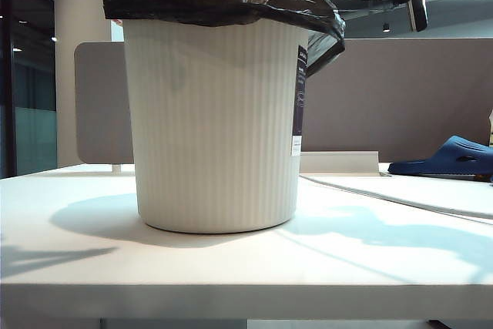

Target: Open the ring lid of the trash can, pull out the black garbage bag inside, and place it on the table.

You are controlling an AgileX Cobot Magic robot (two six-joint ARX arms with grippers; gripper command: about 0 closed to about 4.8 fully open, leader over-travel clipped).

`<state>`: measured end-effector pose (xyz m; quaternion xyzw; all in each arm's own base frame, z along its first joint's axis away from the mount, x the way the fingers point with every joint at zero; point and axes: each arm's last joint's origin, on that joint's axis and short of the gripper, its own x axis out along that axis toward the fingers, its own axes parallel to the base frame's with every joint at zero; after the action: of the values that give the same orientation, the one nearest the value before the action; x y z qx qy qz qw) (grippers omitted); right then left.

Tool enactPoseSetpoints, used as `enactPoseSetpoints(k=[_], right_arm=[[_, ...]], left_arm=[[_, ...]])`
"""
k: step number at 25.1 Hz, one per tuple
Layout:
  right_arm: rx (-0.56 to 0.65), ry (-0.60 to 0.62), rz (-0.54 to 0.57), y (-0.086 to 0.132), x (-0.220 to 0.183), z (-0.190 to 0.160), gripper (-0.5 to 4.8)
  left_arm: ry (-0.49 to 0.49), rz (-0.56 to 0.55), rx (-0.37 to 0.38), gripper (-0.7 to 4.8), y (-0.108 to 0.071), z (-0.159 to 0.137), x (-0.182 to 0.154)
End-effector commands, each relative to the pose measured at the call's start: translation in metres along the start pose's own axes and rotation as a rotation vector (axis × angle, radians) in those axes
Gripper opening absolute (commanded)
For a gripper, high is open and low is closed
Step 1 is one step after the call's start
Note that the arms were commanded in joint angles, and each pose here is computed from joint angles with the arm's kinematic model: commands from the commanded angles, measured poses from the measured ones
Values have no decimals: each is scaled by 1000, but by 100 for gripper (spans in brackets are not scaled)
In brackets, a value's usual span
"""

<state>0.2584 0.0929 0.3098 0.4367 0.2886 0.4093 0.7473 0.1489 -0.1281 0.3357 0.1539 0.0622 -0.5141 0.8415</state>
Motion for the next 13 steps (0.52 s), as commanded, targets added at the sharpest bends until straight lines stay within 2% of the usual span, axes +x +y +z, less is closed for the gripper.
enactPoseSetpoints(k=[1,13], right_arm=[[-21,-6,22,4,-1,2,211],[-4,-28,112,15,-1,6,211]], left_arm=[[-18,-3,2,-6,0,3,-1],[-6,-6,-3,-6,1,1,3]])
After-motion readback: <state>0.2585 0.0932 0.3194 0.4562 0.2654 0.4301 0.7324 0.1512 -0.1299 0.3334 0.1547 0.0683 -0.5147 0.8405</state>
